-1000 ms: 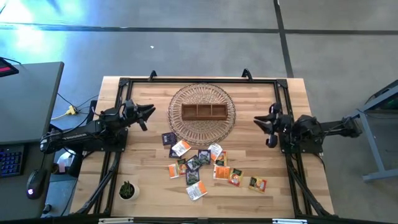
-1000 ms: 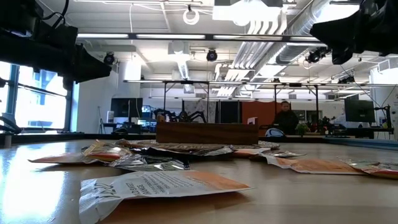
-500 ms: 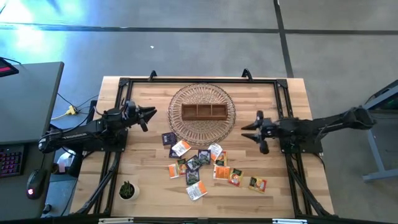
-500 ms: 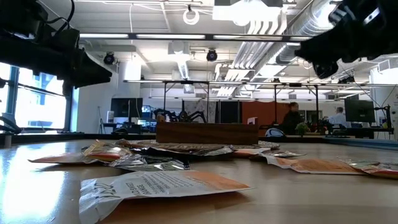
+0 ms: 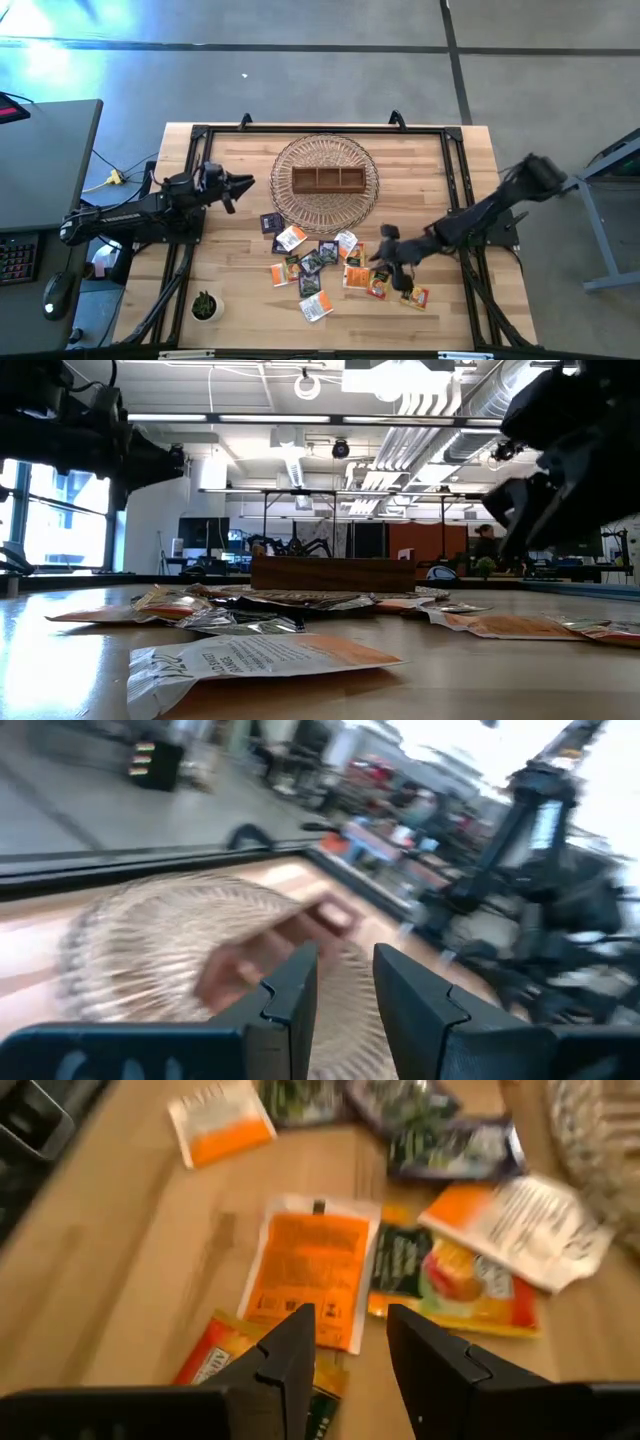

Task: Pick & Place Tea
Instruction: Put the orange tea bag into the middle section of the wooden organizer

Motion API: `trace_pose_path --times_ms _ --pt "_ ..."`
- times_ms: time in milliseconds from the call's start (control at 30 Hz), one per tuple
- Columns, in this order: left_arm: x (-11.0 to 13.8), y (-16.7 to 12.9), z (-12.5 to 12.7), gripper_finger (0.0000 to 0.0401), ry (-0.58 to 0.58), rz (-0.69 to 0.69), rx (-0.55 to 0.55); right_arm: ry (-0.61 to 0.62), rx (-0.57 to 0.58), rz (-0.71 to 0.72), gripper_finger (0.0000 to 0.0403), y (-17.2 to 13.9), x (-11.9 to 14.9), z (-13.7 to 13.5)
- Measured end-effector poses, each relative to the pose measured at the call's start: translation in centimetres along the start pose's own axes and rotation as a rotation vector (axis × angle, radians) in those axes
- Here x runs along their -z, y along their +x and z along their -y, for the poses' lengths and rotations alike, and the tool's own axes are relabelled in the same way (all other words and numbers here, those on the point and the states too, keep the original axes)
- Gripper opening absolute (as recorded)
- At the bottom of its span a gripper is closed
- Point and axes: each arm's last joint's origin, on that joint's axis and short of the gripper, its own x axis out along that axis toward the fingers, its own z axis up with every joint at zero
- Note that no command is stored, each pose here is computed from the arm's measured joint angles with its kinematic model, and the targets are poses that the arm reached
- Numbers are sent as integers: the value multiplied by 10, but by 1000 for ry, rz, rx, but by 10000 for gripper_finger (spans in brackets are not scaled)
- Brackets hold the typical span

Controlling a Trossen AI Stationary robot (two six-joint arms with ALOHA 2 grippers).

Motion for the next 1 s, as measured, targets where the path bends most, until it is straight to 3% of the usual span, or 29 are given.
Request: trace_pose_path --times_ms 100,367,700,1000 --pt "-3 0 3 101 3 12 55 39 28 -56 123 14 7 -4" --pt "1 0 1 101 -2 -36 52 115 90 -144 123 28 25 -1" --pt "4 0 0 101 -28 -67 48 33 39 -38 123 -2 2 -8" --pt "7 0 -1 101 -25 -102 33 -2 129 -138 124 -2 25 -19"
